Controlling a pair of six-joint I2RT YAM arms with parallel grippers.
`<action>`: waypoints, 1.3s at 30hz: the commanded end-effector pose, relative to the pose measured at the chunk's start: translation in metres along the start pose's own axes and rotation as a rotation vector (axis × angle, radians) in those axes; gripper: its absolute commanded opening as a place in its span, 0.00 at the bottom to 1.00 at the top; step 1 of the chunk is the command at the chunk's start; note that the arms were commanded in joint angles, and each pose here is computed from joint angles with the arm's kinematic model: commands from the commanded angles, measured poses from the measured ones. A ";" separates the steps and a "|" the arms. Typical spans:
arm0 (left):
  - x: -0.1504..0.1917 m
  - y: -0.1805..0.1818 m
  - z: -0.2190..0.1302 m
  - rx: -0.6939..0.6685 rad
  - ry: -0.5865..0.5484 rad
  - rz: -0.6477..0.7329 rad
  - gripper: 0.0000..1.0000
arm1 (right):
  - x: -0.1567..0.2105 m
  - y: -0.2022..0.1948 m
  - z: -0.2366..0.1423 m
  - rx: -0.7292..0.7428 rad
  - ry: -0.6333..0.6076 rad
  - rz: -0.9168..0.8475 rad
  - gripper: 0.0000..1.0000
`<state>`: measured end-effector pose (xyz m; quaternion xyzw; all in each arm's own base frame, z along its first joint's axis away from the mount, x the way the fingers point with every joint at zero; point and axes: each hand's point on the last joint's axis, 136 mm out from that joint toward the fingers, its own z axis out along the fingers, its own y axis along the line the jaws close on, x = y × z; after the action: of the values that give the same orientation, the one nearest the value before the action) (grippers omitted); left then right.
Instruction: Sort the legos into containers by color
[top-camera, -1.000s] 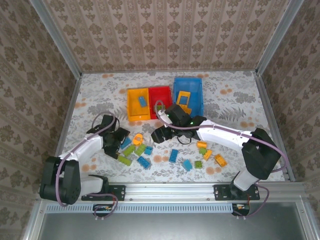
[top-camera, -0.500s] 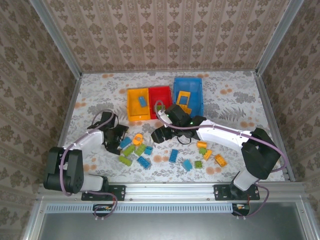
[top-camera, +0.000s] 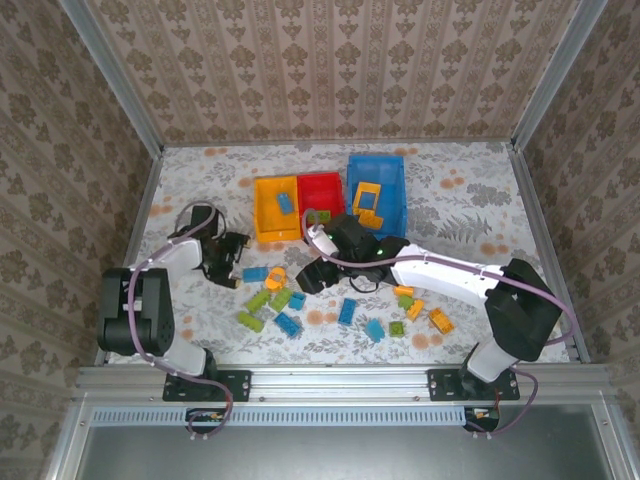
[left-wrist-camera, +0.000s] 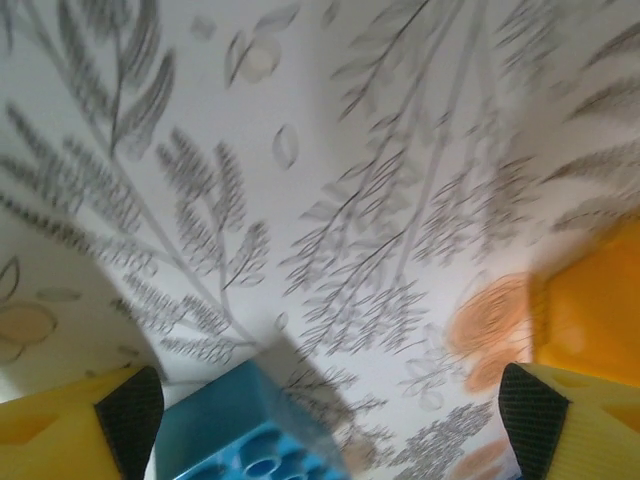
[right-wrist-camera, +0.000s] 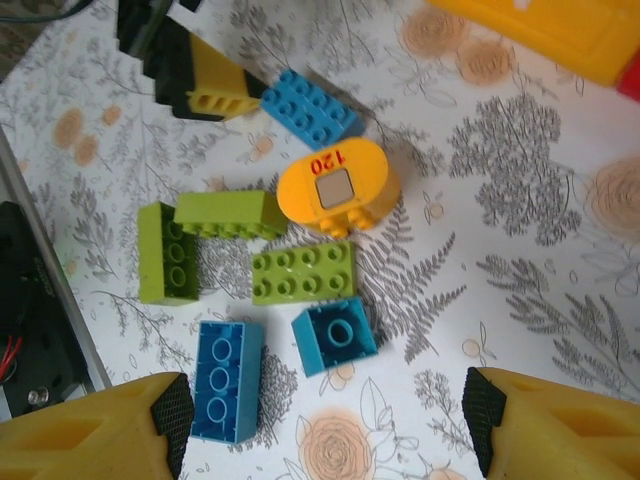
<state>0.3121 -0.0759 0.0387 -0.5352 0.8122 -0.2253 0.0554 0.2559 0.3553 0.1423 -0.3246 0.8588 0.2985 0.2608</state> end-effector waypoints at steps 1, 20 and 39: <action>-0.004 -0.008 -0.016 0.040 -0.069 0.042 0.86 | -0.016 0.025 -0.016 -0.077 -0.104 -0.113 0.75; 0.039 0.017 0.004 -0.062 -0.008 -0.239 0.72 | -0.019 0.028 -0.012 -0.093 -0.108 -0.131 0.75; 0.037 0.021 0.018 -0.119 -0.029 -0.239 0.38 | -0.013 0.023 -0.017 -0.071 -0.119 -0.111 0.75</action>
<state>0.2936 -0.1108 0.0253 -0.6218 0.7590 -0.1925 0.0132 0.2449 0.3629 0.1572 -0.3625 0.8216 0.3232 0.2985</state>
